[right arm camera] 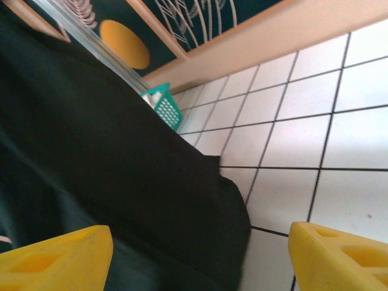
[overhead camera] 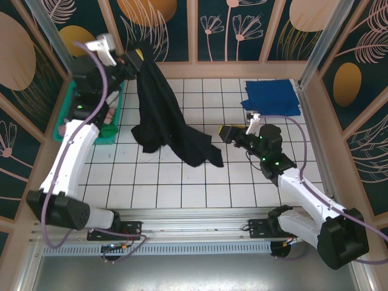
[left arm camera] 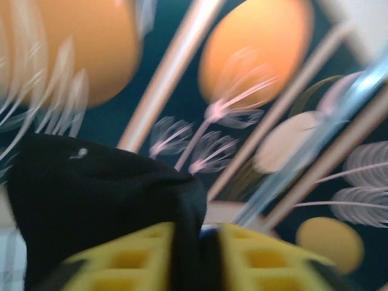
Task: Fold and stack the t-shirts
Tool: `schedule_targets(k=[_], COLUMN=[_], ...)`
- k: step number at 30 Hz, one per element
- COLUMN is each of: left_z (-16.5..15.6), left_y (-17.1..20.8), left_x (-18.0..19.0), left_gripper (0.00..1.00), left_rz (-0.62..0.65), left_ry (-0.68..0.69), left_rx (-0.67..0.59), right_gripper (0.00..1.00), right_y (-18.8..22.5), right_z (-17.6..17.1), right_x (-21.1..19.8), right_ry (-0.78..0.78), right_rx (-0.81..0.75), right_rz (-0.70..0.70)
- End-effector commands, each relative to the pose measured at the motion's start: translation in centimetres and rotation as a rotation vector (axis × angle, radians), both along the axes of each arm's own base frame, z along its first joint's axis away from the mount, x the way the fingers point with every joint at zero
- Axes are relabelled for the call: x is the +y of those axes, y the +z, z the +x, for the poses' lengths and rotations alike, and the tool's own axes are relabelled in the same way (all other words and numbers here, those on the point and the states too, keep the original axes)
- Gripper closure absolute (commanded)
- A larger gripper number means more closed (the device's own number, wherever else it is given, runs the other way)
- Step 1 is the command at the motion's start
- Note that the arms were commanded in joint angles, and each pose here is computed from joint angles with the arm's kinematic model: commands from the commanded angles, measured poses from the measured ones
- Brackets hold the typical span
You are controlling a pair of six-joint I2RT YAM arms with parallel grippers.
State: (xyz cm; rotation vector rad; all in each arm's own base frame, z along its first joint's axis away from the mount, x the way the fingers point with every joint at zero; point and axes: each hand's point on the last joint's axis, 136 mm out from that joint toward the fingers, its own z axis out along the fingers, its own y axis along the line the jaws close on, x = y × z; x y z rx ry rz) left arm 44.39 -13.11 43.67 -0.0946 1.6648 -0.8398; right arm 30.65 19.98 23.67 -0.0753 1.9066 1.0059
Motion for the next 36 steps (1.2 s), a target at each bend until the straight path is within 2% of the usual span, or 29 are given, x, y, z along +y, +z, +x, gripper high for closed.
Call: schedule_targets(k=[1, 3, 5, 7, 10, 12, 16, 19, 21, 23, 25, 26, 28, 31, 32, 36], left_z=[3.3, 3.4, 2.4, 0.5, -3.2, -5.4, -9.3, -10.2, -9.9, -9.4, -8.8, -8.5, -7.7, -5.9, -5.3, -1.3], left_y=[-10.4, -16.2, -19.9, -22.5, -26.0, -27.8, -32.1, -35.0, -36.1, -36.9, -37.5, -37.7, -37.6, -34.7, -33.2, -23.4], left_x=[3.9, 5.1, 5.0, 4.5, 4.4, 4.0, 3.3, 2.0, 1.2, 0.1, -1.1, -1.6, -2.0, -2.1, -2.0, -1.4], left_gripper=[0.21, 0.19, 0.17, 0.02, 0.01, 0.05, 0.05, 0.09, 0.15, 0.24, 0.38, 0.47, 0.75, 0.99, 1.0, 1.0], left_rz=[0.106, 0.191, 0.226, 0.21, 0.202, 0.206, 0.214, 0.191, 0.19, 0.17, 0.155, 0.152, 0.154, 0.173, 0.181, 0.229], left_ry=[0.258, 0.309, 0.291, 0.247, 0.222, 0.199, 0.176, 0.122, 0.096, 0.055, 0.014, -0.004, -0.014, 0.002, 0.01, 0.079], left_rx=[0.224, 0.362, 0.44, 0.484, 0.548, 0.594, 0.681, 0.726, 0.738, 0.742, 0.752, 0.752, 0.758, 0.705, 0.678, 0.519], right_gripper=[0.21, 0.2, 0.18, 0.17, 0.16, 0.16, 0.18, 0.23, 0.27, 0.4, 0.54, 0.6, 0.75, 0.94, 1.0, 1.0], right_y=[-3.8, -6.0, -7.8, -9.7, -12.3, -14.0, -15.6, -15.6, -16.5, -17.5, -17.4, -17.1, -16.1, -14.0, -13.3, -8.8], right_z=[0.8, 0.4, -0.2, -1.4, -2.6, -2.8, -0.9, 1.2, 2.2, 3.1, 3.7, 3.8, 4.1, 4.4, 4.5, 3.5], right_x=[-0.8, -0.6, 0.3, 2.5, 5.5, 7.0, 9.0, 10.3, 10.7, 10.5, 10.0, 9.7, 8.9, 7.0, 6.2, 3.7], right_ry=[-0.085, -0.089, -0.066, 0.008, 0.101, 0.131, 0.133, 0.114, 0.108, 0.086, 0.063, 0.054, 0.03, -0.024, -0.047, -0.106], right_rx=[0.1, 0.152, 0.173, 0.184, 0.195, 0.2, 0.193, 0.164, 0.164, 0.179, 0.176, 0.172, 0.164, 0.151, 0.147, 0.116], right_rz=[-0.135, -0.193, -0.251, -0.31, -0.42, -0.51, -0.599, -0.64, -0.686, -0.741, -0.767, -0.763, -0.737, -0.694, -0.678, -0.563])
